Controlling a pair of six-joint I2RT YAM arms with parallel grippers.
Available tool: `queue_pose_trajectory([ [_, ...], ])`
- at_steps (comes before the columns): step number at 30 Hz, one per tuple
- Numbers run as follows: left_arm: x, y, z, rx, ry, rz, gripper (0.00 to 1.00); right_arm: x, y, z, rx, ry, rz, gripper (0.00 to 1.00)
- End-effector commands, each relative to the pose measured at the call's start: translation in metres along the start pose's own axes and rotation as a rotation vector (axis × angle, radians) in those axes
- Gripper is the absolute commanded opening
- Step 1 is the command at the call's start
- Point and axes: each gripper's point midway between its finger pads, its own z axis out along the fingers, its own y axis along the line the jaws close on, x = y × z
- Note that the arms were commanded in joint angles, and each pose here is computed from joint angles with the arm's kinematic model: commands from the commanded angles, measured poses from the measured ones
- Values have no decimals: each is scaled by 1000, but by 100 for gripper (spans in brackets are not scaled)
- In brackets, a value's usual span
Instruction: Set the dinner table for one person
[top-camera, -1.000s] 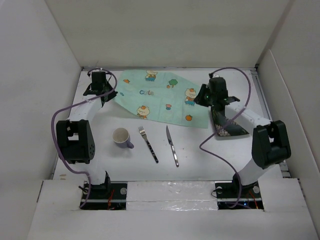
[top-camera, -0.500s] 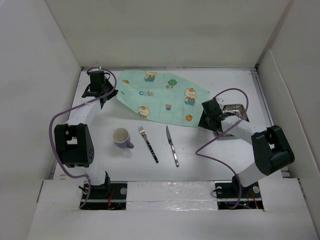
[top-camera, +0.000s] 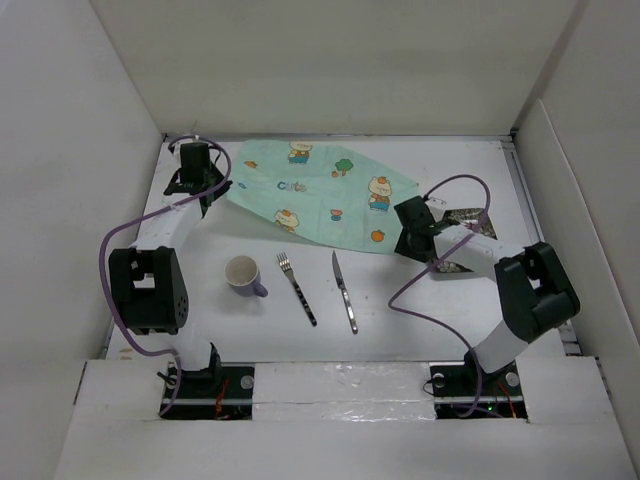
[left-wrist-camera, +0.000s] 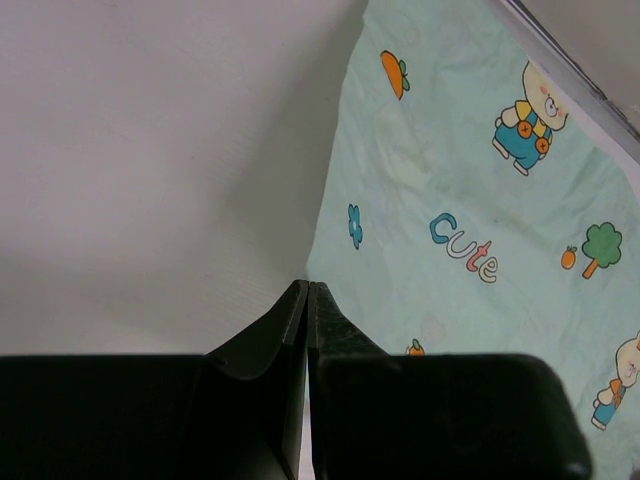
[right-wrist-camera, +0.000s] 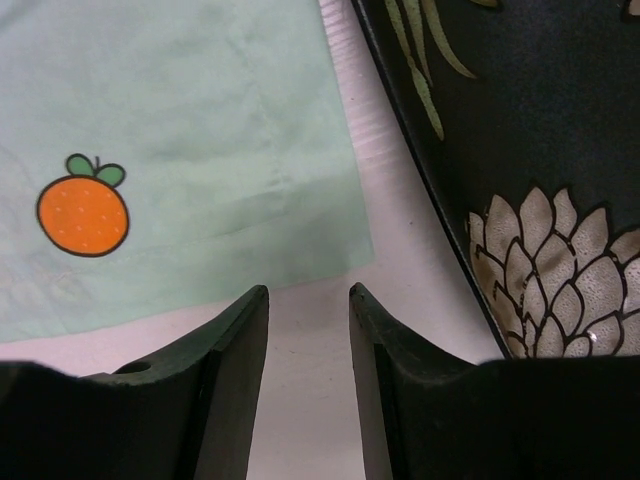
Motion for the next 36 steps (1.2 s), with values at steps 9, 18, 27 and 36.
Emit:
queue_pose_trajectory([
  [9,-19,19,3,-113,-53,-35,0,-10,2,1,30,-5,-5,43],
  [18,-17,30,9,42,23,-158,0,-11,12,5,26,1,-19,45],
  [27,-23,28,3,54,0,-151,0,0,39,-3,-37,15,-52,44],
  [36,-21,27,1,65,0,-149,0,7,41,-12,-137,-11,17,43],
])
